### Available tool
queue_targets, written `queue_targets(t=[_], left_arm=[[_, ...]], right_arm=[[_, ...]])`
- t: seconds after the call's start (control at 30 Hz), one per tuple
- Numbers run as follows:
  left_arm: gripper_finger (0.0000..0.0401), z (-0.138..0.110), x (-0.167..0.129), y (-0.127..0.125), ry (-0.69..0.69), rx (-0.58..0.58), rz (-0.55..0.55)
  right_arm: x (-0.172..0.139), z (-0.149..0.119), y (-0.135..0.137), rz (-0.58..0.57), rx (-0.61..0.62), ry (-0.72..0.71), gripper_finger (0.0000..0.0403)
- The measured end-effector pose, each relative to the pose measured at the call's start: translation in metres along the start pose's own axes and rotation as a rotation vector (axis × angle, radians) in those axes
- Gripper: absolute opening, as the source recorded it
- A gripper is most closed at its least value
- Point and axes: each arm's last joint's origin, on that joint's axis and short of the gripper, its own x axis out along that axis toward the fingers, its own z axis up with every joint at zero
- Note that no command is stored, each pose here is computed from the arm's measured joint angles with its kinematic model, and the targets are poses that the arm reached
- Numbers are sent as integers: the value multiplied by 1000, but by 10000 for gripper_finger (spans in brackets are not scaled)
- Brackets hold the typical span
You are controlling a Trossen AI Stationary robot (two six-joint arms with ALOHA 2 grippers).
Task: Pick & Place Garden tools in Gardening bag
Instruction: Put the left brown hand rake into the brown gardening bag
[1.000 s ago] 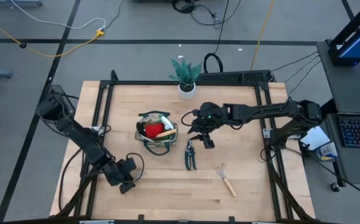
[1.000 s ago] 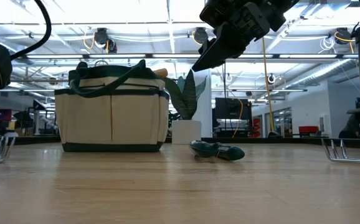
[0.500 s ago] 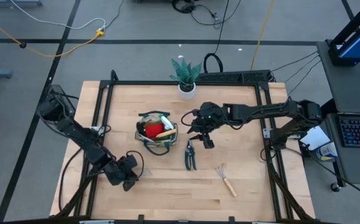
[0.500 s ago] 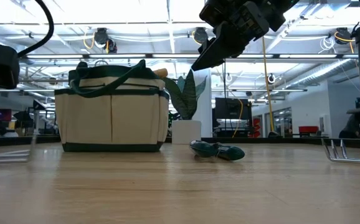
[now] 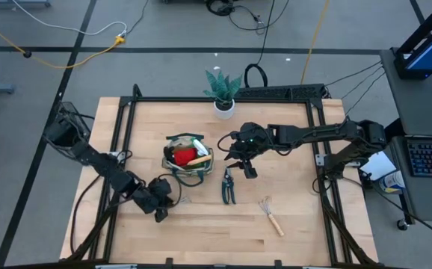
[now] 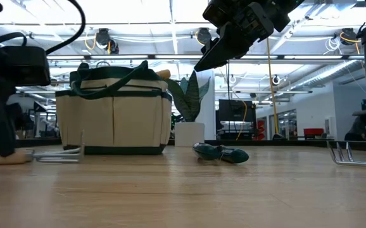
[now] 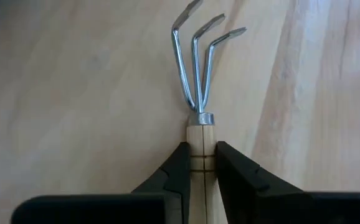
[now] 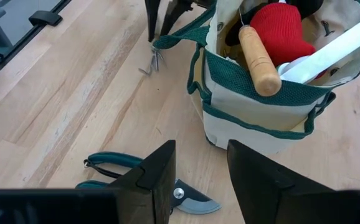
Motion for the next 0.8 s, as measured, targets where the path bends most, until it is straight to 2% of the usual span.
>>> queue_targets(t=[0.27,0.43,0.67,0.8], left_arm=[[63,25,-3,-14,-43,141,-8],[64,41,-9,-24,-32,192,29],[64,69,-31,-54,-46,300,48],[64,85,-52,-68,-31,374,135]], right_arm=[[0,0,0,0,0,0,134],[0,0,0,0,1,0,134],[0,0,0,1,1,1,134],[0,0,0,0,0,0,134]])
